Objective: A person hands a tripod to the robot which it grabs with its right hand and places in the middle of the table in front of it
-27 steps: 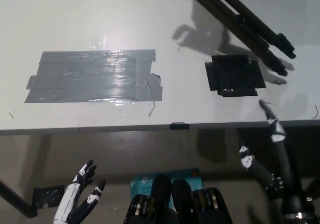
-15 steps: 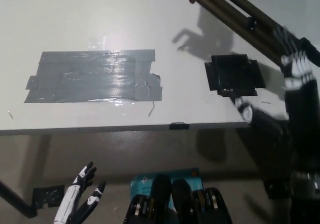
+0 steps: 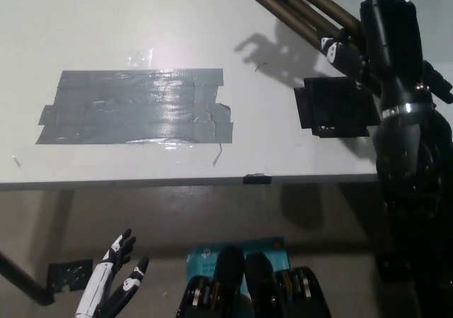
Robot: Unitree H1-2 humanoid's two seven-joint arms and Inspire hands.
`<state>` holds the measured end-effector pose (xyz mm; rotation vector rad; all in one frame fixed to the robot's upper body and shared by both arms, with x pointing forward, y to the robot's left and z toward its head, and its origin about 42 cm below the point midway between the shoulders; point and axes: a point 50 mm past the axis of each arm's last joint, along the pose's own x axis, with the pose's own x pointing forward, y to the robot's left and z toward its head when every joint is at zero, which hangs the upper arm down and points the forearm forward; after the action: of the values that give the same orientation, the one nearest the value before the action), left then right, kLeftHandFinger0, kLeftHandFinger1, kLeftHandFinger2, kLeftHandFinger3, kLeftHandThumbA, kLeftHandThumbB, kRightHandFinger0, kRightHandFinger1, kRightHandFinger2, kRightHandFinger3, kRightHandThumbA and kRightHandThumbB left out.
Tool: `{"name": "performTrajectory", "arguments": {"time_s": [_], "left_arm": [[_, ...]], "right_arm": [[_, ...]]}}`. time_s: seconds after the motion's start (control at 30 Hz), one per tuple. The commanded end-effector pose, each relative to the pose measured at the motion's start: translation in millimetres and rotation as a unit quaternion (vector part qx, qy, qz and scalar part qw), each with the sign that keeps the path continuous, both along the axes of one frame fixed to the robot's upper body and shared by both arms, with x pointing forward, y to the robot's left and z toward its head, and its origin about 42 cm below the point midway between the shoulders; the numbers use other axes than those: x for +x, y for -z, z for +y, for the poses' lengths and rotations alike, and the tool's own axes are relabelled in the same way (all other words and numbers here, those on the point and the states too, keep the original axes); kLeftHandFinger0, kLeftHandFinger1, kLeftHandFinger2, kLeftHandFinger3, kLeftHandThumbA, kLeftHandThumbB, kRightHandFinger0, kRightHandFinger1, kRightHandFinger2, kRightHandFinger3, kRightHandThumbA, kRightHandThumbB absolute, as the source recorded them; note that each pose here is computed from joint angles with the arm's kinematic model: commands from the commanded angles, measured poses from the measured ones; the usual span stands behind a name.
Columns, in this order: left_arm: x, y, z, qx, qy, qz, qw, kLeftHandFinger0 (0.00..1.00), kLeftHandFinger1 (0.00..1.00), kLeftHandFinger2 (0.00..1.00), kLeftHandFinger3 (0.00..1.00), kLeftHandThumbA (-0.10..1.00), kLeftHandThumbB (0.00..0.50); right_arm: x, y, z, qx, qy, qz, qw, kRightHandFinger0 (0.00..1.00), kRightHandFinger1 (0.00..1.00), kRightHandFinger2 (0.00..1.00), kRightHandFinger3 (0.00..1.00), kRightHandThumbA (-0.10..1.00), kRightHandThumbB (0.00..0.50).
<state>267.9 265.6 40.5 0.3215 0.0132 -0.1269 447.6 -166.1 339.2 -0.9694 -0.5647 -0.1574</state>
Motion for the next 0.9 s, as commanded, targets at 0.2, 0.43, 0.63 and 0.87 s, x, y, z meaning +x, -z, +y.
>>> {"name": "performTrajectory", "arguments": {"time_s": [0.2, 0.43, 0.63, 0.87], "left_arm": [[6, -16, 0, 0.011, 0.011, -0.047, 0.999, 1.00, 1.00, 1.00, 1.00, 0.70, 0.246], [9, -19, -1, 0.008, 0.012, -0.045, 0.999, 1.00, 1.00, 1.00, 1.00, 0.69, 0.243], [12, -19, -1, 0.015, 0.018, -0.049, 0.999, 1.00, 1.00, 1.00, 1.00, 0.70, 0.238], [12, -20, 0, 0.010, 0.016, -0.045, 0.999, 1.00, 1.00, 1.00, 1.00, 0.64, 0.219]], "right_arm": [[33, -11, -4, -0.028, 0.041, 0.055, 0.997, 1.00, 1.00, 1.00, 1.00, 0.87, 0.496], [29, -10, 3, -0.025, -0.038, 0.134, 0.990, 1.00, 1.00, 1.00, 1.00, 0.98, 0.500], [24, -30, 5, -0.025, -0.087, 0.144, 0.985, 1.00, 1.00, 1.00, 1.00, 0.95, 0.500], [6, -68, 1, -0.007, -0.148, 0.116, 0.982, 1.00, 1.00, 1.00, 1.00, 1.00, 0.500]]}}
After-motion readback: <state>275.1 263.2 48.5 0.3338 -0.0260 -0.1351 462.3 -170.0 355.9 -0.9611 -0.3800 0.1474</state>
